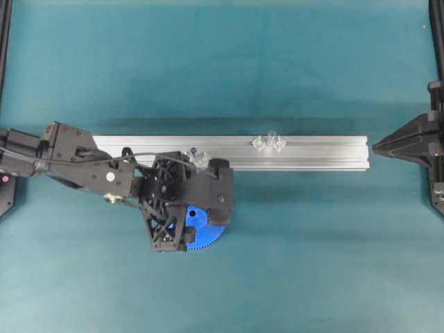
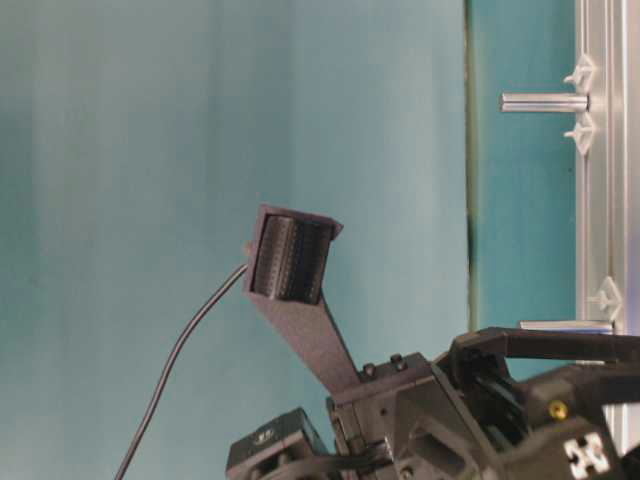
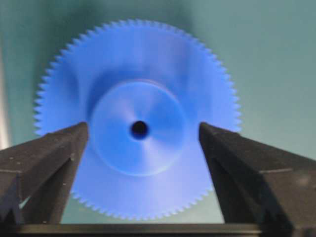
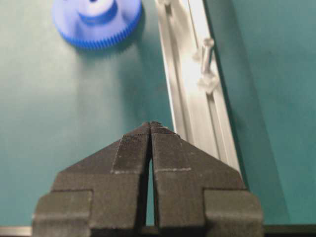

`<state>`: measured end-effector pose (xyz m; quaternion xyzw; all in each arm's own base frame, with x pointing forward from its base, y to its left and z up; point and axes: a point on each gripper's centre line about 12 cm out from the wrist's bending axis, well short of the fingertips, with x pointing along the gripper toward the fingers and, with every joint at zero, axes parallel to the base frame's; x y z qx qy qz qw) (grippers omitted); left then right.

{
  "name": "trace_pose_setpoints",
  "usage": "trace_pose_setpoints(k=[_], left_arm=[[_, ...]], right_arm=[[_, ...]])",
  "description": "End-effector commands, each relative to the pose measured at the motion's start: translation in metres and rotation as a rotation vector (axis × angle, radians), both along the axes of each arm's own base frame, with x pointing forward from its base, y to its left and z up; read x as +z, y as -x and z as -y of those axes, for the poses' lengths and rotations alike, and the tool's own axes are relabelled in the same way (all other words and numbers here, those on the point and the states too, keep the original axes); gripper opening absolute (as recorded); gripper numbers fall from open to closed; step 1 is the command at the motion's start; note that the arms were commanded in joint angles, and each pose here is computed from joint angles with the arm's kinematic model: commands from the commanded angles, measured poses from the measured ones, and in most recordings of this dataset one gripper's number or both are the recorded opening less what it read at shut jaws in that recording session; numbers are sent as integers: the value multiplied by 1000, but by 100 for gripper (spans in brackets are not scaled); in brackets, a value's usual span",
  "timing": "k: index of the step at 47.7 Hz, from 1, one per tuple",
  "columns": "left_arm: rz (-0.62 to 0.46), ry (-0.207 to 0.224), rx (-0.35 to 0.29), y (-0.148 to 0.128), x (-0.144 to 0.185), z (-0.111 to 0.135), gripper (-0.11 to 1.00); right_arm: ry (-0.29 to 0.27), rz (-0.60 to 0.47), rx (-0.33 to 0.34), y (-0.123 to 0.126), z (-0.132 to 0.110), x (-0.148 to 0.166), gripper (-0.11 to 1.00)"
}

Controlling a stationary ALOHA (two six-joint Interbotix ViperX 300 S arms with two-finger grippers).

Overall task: Find the location of the shaft and insert the large gear.
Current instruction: 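Close the left gripper on the blue gear hub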

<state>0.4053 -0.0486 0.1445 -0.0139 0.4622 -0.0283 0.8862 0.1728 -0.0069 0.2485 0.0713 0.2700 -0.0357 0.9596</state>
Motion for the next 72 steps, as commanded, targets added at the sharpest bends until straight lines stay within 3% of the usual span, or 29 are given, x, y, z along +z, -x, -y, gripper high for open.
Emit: trace_pose_setpoints(k=[1, 23, 72], left_arm=[[31, 1, 10, -5, 9, -5, 93], [15, 16, -4, -4, 4, 11, 93], [-12, 24, 32, -7, -10, 3, 93]], right_arm=[[-7, 37, -8, -3, 0, 7, 2], [-9, 40, -8, -1, 0, 4, 2], [-13, 51, -9, 2, 0, 5, 2]])
